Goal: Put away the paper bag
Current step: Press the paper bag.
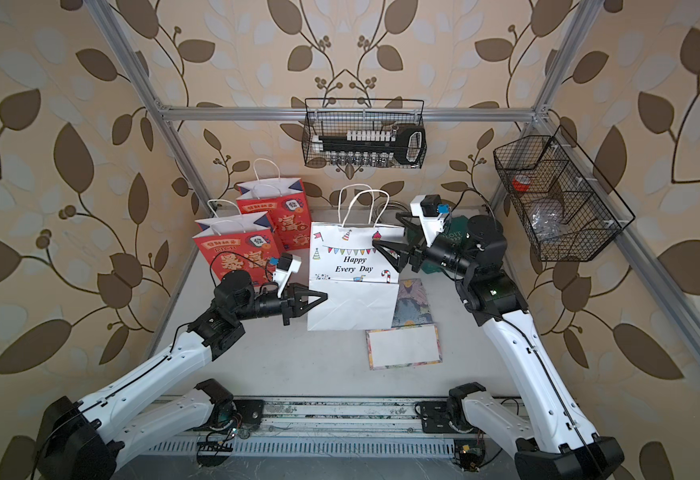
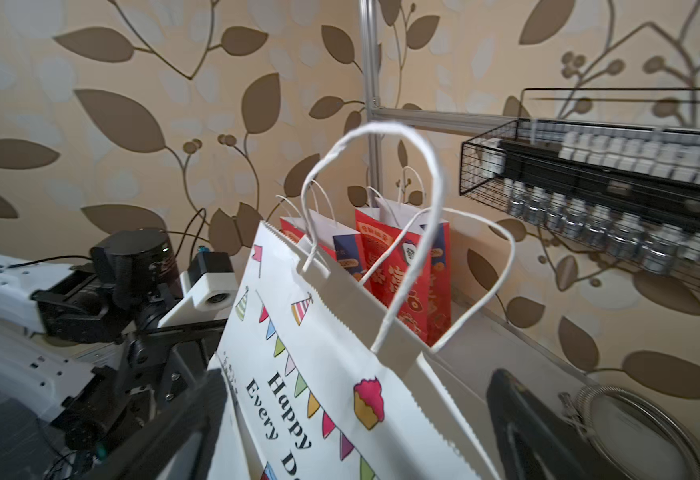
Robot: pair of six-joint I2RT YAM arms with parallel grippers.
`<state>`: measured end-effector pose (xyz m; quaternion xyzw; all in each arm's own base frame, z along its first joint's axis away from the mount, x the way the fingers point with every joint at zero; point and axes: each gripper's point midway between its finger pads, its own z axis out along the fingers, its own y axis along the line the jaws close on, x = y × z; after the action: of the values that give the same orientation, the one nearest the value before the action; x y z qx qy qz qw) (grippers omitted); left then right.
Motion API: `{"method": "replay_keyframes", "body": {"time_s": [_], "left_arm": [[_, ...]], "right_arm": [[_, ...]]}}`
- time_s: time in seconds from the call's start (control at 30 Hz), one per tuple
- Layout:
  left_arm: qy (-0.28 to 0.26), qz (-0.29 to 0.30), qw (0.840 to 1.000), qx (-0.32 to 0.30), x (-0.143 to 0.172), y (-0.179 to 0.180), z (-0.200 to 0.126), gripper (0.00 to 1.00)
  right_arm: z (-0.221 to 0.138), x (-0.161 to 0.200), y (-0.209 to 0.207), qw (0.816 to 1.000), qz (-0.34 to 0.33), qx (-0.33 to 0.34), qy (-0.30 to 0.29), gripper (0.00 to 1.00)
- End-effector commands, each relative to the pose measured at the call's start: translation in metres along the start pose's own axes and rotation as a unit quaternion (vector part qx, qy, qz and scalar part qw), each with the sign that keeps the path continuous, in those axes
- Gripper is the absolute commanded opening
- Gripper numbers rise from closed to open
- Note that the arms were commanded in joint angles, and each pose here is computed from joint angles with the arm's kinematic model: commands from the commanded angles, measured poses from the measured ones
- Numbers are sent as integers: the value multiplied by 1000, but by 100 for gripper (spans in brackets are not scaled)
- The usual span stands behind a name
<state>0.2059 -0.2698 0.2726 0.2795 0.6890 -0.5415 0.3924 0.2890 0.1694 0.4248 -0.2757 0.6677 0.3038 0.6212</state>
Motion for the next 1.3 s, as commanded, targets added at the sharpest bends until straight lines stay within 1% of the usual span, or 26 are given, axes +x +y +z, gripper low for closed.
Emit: {"method": "replay_keyframes", "body": {"time_s": [0.0, 0.07, 0.17, 0.3, 0.37, 0.4, 0.43, 0.5, 0.53, 0.57, 0.63, 0.77, 0.8, 0.83, 0.9, 0.97, 1.03, 1.07, 1.2, 1.27], "left_arm": [[-6, -45, 998, -40, -10, -2, 23, 0], [-11, -78, 996, -48, -7, -8, 42, 0], [-27, -128, 989, -64, -3, -14, 70, 0], [-47, -185, 979, -75, 8, -19, 106, 0], [-44, -204, 973, -95, 20, -13, 125, 0], [-41, -221, 970, -96, 24, -11, 132, 0], [-39, -220, 971, -90, 25, -14, 140, 0], [-25, -233, 964, -122, 41, 0, 156, 0], [-25, -243, 960, -139, 45, 7, 160, 0], [-26, -261, 951, -162, 52, 17, 162, 0], [-27, -289, 939, -185, 63, 29, 167, 0], [-6, -329, 916, -231, 89, 42, 175, 0], [-1, -334, 912, -237, 94, 44, 175, 0], [4, -342, 907, -245, 100, 45, 175, 5], [16, -351, 897, -266, 112, 50, 171, 22], [29, -365, 882, -296, 127, 58, 163, 44], [39, -370, 871, -322, 139, 66, 154, 58], [43, -369, 866, -334, 142, 68, 150, 62], [50, -348, 851, -390, 143, 77, 127, 71], [55, -332, 837, -433, 143, 84, 110, 76]], "right_arm": [[-34, 20, -46, 981, -35, 177, 66, 100], [-48, 32, -50, 972, -51, 208, 100, 100], [-63, 40, -48, 966, -58, 224, 114, 100], [-75, 40, -39, 967, -59, 225, 107, 100], [-79, 41, -35, 968, -59, 220, 106, 100], [-79, 43, -33, 968, -58, 218, 108, 100], [-80, 44, -31, 969, -58, 215, 109, 100], [-81, 47, -30, 970, -56, 211, 110, 100], [-81, 48, -28, 970, -53, 209, 110, 100], [-81, 49, -28, 971, -50, 207, 110, 100], [-79, 51, -26, 972, -43, 202, 109, 100], [-73, 57, -27, 975, -23, 194, 109, 100], [-71, 58, -27, 975, -19, 192, 109, 100], [-70, 59, -27, 975, -16, 191, 109, 100], [-68, 61, -28, 976, -10, 189, 109, 100], [-66, 64, -29, 976, -5, 188, 109, 100], [-65, 66, -29, 976, -2, 187, 109, 100], [-64, 68, -29, 976, 0, 186, 112, 100], [-62, 72, -30, 976, 4, 184, 117, 99], [-61, 75, -30, 976, 7, 181, 120, 99]]}}
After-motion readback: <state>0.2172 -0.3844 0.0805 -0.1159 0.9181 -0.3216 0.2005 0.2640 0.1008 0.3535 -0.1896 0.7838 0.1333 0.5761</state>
